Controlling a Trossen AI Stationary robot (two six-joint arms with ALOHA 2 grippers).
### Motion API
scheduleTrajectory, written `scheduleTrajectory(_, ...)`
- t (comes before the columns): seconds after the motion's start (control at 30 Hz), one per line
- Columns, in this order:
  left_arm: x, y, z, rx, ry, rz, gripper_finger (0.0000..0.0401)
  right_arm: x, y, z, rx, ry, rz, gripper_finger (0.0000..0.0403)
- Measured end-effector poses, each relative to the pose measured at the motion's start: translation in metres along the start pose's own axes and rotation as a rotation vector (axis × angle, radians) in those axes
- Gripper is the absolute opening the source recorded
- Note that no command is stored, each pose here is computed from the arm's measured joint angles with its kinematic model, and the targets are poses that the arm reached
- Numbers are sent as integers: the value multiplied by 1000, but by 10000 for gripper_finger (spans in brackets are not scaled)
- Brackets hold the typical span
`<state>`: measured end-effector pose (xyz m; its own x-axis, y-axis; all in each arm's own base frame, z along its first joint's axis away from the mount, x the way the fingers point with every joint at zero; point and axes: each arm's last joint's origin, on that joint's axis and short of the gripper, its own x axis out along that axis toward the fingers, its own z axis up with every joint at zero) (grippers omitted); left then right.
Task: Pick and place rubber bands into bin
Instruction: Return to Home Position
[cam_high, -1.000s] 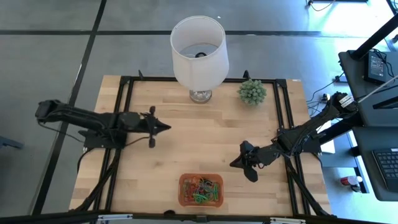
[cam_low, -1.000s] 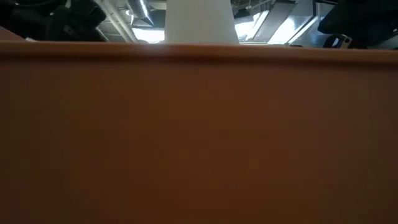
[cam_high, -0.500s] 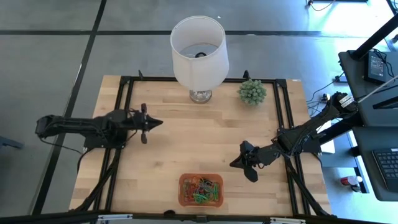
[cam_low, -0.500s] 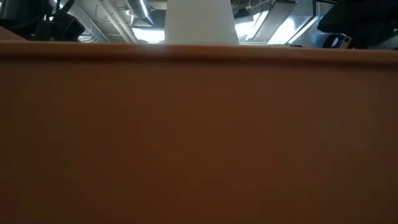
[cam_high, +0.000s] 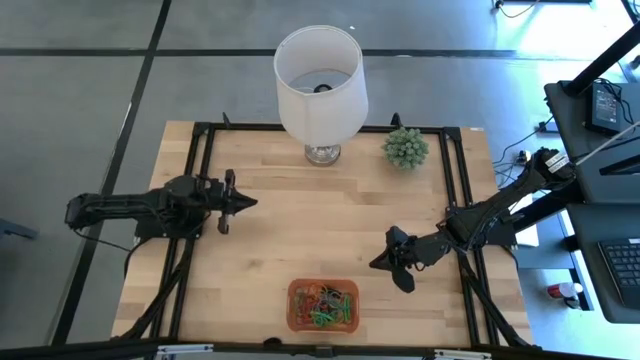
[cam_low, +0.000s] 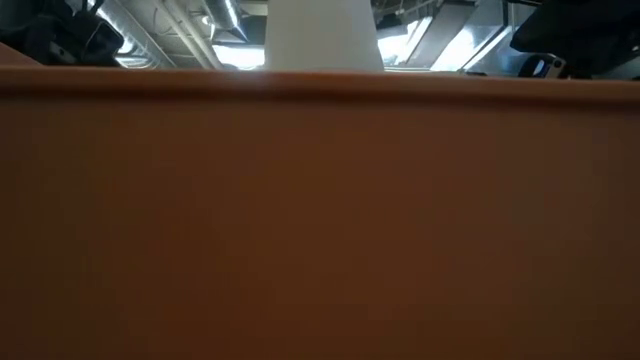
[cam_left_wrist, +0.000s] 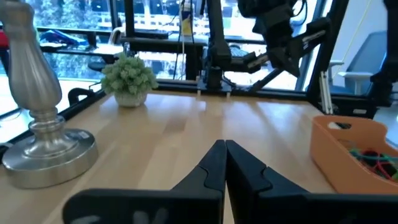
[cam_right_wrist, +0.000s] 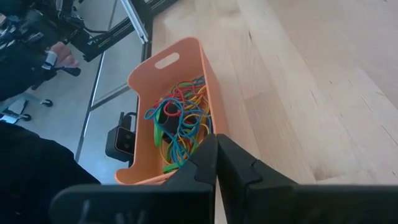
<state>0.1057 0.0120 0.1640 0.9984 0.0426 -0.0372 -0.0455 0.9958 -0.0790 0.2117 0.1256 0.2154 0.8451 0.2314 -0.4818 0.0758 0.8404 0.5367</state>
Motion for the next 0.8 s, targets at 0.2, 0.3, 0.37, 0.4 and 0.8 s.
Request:
scheduleTrajectory(0.2, -1, -1, 1, 60, -17, -15, 2, 0, 0, 0, -3, 0, 0, 12)
scheduleTrajectory(0.3, -1, 0, -2, 92, 17, -13, 2, 0, 0, 0, -5, 0, 0, 12)
scheduleTrajectory(0.37, -2, 0, -5, 78, 50, -20, 2, 0, 0, 0, -5, 0, 0, 12)
scheduleTrajectory(0.4, -1, -1, -5, 72, 49, -24, 2, 0, 0, 0, -5, 0, 0, 12)
scheduleTrajectory(0.8, -2, 2, -6, 61, 55, 50, 2, 0, 0, 0, -7, 0, -1, 12)
